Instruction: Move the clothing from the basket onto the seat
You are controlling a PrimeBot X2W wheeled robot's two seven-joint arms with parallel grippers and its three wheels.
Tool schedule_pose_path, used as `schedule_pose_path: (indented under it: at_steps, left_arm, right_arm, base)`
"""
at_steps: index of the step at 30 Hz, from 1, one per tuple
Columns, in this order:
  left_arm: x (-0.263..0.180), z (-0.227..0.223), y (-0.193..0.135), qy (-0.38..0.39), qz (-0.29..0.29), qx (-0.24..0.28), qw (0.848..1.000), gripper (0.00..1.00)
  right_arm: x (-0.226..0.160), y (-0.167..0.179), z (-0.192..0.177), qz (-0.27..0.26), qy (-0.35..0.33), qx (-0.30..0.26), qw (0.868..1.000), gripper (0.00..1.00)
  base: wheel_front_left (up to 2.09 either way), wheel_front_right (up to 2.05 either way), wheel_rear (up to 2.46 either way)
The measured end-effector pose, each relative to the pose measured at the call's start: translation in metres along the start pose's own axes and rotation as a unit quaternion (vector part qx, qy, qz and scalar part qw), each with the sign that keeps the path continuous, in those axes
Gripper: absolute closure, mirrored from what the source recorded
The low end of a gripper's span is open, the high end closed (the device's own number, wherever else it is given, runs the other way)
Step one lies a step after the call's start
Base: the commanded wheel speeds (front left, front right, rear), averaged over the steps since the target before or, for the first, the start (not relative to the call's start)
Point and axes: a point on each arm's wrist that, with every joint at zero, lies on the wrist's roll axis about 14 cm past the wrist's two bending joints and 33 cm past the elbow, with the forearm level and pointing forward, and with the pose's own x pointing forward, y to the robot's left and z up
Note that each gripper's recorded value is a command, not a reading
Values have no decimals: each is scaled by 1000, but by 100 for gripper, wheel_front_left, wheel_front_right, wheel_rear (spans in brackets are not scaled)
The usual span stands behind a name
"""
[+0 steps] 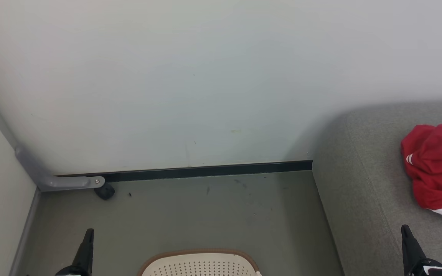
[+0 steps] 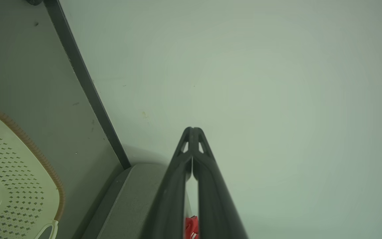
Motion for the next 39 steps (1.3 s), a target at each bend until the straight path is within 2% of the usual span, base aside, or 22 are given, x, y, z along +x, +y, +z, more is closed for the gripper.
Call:
schedule_pose_path:
  at_steps: [39]
  left_arm:
    - [0,0,0,0,0,0,1000,100]
  right_arm:
    - [0,0,0,0,0,0,1000,100]
  base:
    - [0,0,0]
